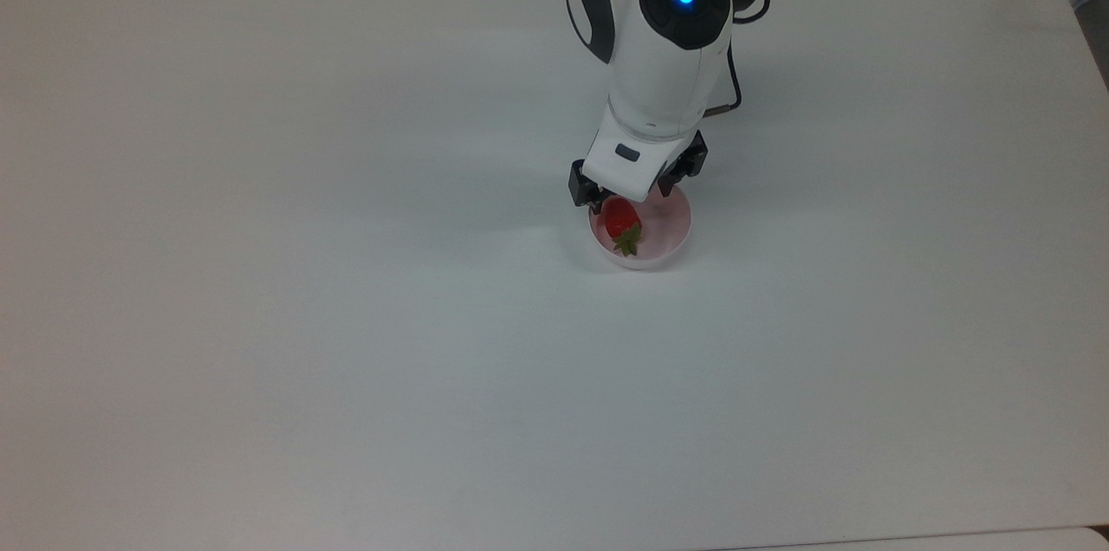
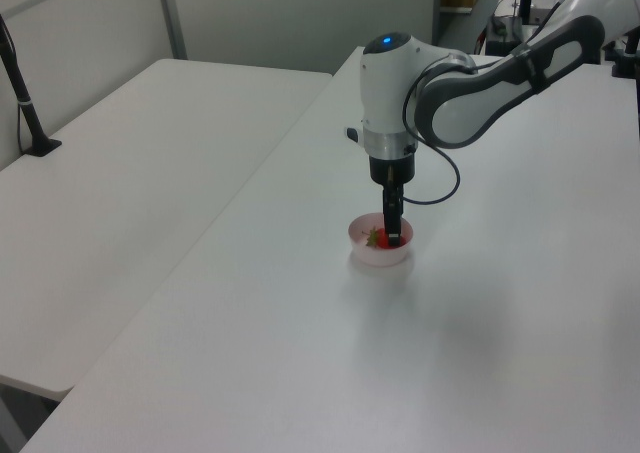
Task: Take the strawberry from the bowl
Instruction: 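Close the gripper fingers on the strawberry inside the bowl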
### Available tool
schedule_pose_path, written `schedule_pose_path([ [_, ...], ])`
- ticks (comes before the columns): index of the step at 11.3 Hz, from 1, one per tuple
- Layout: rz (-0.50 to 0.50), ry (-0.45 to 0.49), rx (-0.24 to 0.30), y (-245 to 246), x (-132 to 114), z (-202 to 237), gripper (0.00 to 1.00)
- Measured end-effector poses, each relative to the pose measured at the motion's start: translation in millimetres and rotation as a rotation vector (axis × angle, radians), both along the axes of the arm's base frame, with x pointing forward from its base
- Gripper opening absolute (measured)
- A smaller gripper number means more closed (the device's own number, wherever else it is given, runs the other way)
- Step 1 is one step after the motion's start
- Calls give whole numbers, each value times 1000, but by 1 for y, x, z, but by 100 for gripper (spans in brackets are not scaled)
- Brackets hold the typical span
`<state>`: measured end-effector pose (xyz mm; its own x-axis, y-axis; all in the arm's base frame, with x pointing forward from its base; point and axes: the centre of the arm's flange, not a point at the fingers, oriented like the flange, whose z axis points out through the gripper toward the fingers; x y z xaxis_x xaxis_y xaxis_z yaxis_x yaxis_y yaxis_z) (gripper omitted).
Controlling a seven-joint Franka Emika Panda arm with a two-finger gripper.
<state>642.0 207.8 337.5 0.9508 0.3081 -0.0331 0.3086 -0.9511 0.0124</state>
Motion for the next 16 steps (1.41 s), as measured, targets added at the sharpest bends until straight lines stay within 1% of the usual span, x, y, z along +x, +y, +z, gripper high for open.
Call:
schedule_pose_path([
  [3, -36, -27, 9, 0, 6, -7, 89],
  [6, -40, -28, 8, -1, 6, -7, 88],
  [7, -40, -28, 8, -1, 6, -7, 84],
  [8, -42, -29, 8, -1, 7, -7, 81],
  [13, -47, -54, 17, 0, 13, 5, 82],
  [16, -70, -58, 19, 1, 13, 7, 82],
])
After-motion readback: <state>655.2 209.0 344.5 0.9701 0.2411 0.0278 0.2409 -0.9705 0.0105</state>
